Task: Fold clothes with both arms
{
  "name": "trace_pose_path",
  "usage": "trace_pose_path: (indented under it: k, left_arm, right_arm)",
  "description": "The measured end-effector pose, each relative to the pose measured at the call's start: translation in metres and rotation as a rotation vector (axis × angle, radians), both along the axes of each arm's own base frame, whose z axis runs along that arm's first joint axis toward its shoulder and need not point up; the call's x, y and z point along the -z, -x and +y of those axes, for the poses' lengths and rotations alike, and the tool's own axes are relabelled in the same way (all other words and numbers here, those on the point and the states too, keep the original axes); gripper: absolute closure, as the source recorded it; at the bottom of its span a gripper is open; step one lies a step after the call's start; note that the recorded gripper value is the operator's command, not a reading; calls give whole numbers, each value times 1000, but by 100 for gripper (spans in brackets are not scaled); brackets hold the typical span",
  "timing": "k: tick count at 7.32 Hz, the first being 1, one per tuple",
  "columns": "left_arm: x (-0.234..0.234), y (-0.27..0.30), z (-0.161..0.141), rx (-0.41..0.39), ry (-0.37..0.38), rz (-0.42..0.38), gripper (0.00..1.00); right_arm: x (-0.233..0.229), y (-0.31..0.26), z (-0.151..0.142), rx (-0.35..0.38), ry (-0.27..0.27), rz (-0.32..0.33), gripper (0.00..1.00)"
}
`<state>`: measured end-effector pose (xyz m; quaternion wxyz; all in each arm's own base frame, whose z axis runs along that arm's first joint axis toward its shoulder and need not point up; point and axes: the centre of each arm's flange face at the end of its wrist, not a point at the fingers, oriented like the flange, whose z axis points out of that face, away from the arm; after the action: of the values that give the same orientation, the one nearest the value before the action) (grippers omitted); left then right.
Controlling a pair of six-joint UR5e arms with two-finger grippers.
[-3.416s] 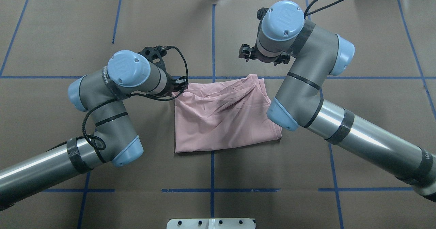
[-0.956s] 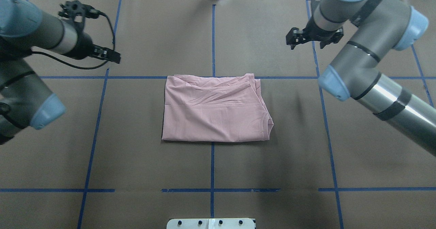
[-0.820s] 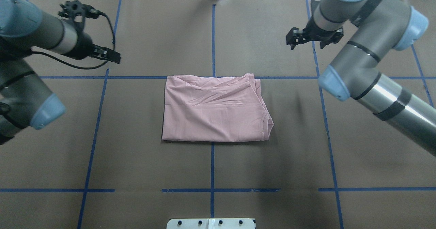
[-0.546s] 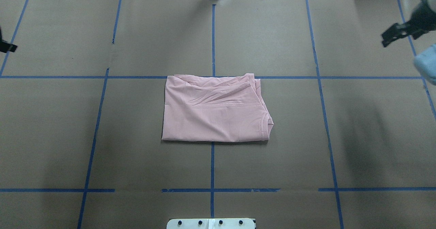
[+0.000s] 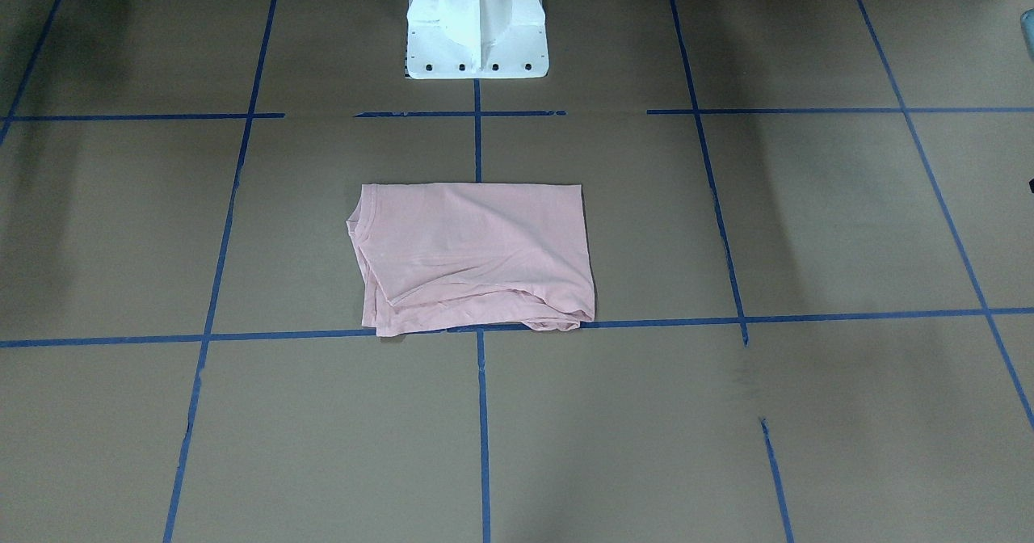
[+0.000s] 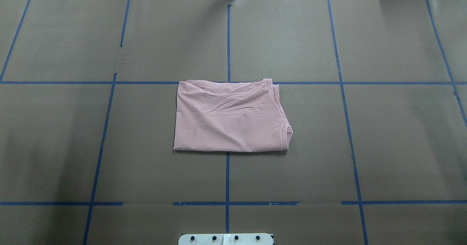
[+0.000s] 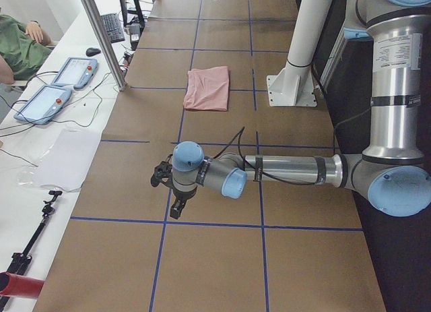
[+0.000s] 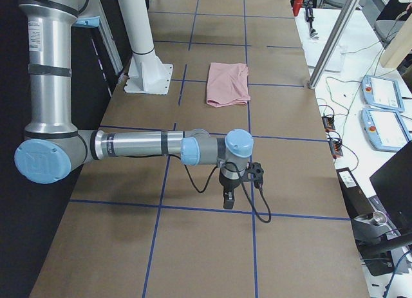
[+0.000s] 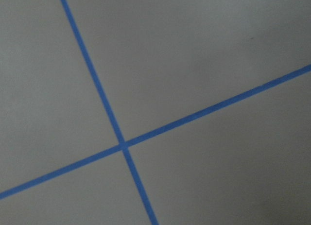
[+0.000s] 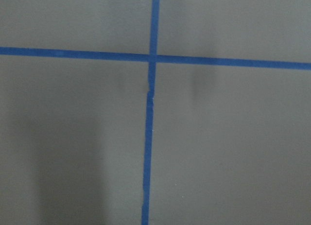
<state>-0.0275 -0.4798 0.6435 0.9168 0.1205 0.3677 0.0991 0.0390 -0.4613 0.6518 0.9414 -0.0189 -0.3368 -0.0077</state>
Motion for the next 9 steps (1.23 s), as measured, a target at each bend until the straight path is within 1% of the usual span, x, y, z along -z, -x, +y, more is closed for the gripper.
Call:
trace_pose_path:
  k: [1, 2, 3, 4, 6, 9]
  left_arm:
    - [-4, 11, 4, 22, 80, -4, 0]
    - [2, 22, 8, 38, 136, -7, 0]
    - [9, 31, 10, 44, 147, -8, 0]
    - [12, 35, 13, 41, 142, -4, 0]
    - [16, 35, 14, 33, 132, 35, 0]
    - [19, 34, 14, 39, 138, 47, 0]
  right_arm:
    - [-9, -21, 12, -27, 4, -20, 0]
    - [-15, -39, 23, -23, -18, -31, 0]
    - [-20, -54, 31, -13, -43, -35, 0]
    - [-24, -63, 37, -13, -52, -36, 0]
    - [-28, -67, 41, -21, -46, -36, 0]
    - [-32, -68, 42, -23, -40, -38, 0]
